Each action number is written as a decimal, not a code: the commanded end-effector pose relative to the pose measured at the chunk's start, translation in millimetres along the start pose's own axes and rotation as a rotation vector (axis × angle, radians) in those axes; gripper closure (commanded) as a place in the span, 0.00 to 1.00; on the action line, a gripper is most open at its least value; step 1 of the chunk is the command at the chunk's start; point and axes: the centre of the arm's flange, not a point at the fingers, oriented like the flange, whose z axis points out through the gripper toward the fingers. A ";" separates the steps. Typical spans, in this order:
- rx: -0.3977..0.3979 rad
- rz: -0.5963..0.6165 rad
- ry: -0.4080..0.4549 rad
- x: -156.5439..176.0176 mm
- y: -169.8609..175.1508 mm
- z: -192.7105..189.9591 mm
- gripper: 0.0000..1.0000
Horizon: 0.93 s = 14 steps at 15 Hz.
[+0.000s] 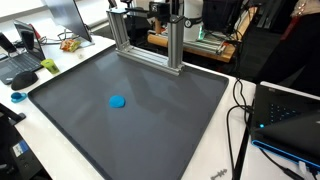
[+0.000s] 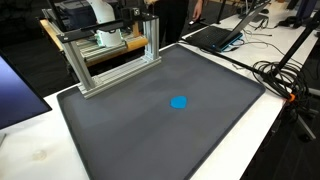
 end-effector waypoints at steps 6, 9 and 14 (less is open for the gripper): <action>-0.035 -0.097 0.159 60.9 11.3 -82.9 0.00; -0.007 -0.098 0.216 112.0 18.8 -114.9 0.00; -0.006 -0.110 0.202 188.6 -1.3 -130.2 0.00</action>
